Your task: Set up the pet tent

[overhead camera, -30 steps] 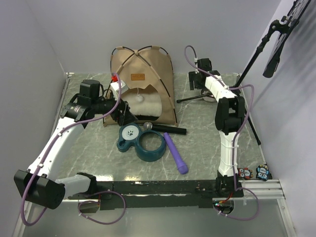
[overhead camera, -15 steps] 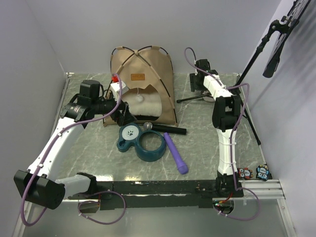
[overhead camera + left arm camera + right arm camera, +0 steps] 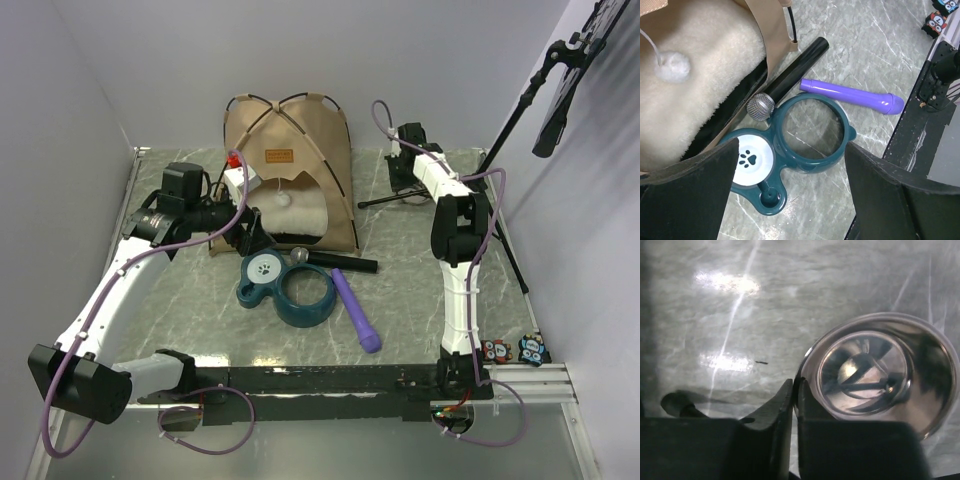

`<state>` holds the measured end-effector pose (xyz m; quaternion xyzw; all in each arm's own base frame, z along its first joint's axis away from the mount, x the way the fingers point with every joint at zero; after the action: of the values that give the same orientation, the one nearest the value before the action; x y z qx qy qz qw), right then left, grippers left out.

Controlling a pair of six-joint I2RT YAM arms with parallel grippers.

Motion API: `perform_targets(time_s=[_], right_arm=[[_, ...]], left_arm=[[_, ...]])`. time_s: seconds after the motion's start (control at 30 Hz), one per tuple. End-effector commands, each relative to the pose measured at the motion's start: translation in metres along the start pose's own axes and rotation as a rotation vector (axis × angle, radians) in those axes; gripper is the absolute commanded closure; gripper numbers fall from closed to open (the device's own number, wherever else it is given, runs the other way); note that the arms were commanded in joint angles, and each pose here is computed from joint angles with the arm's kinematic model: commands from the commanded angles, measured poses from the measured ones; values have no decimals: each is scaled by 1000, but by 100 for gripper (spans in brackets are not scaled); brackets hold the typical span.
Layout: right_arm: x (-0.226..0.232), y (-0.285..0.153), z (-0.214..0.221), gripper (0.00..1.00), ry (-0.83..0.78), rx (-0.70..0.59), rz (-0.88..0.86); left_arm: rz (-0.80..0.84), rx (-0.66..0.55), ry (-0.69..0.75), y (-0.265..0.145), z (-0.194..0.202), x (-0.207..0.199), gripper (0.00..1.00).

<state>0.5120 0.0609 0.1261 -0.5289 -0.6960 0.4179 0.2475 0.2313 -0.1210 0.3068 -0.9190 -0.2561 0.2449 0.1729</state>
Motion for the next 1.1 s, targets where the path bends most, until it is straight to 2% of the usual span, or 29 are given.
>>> perform_targets(time_s=[0.0,0.2,0.33,0.37,0.43,0.53,0.67,0.83,0.93,1.07], right_arm=[[35,-45,-36,100,-218,-198,-42],[57,-107,-59,100,-381,-414,82],[52,-170,-73,100,-416,-585,148],[52,-185,-73,100,-426,-616,143],[54,-229,-69,100,-451,-716,130],[64,-273,-46,100,-523,-802,33],[102,-320,11,100,-744,-881,-225],[165,-323,96,100,-984,-814,-478],[197,-311,129,100,-1105,-771,-538],[231,-284,154,100,-1272,-725,-547]], left_arm=[[-7,-41,35,-7,-18,-7,9],[-48,-47,22,-14,-29,-5,8],[-86,-89,16,-24,-34,-9,4],[-104,-98,1,-26,-35,-8,1],[-126,-128,-23,-32,-37,-8,0],[-136,-179,-71,-44,-44,-8,0],[-125,-244,-145,-61,-54,-9,0],[-122,-272,-267,-75,-54,0,0],[-137,-294,-348,-84,-49,7,0],[-144,-303,-389,-88,-45,11,0]])
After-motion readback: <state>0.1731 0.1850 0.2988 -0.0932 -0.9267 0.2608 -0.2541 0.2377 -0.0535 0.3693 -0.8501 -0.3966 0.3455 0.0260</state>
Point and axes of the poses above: each gripper's point midway between its finger pads, its own y axis out along the fingers, its own x axis along the line the jaws close on, z = x × y, the point moved 9 cm from there along -y, back along the fingers, and after that the axes turned 11 degrees about -y, right-handed, at the moved point
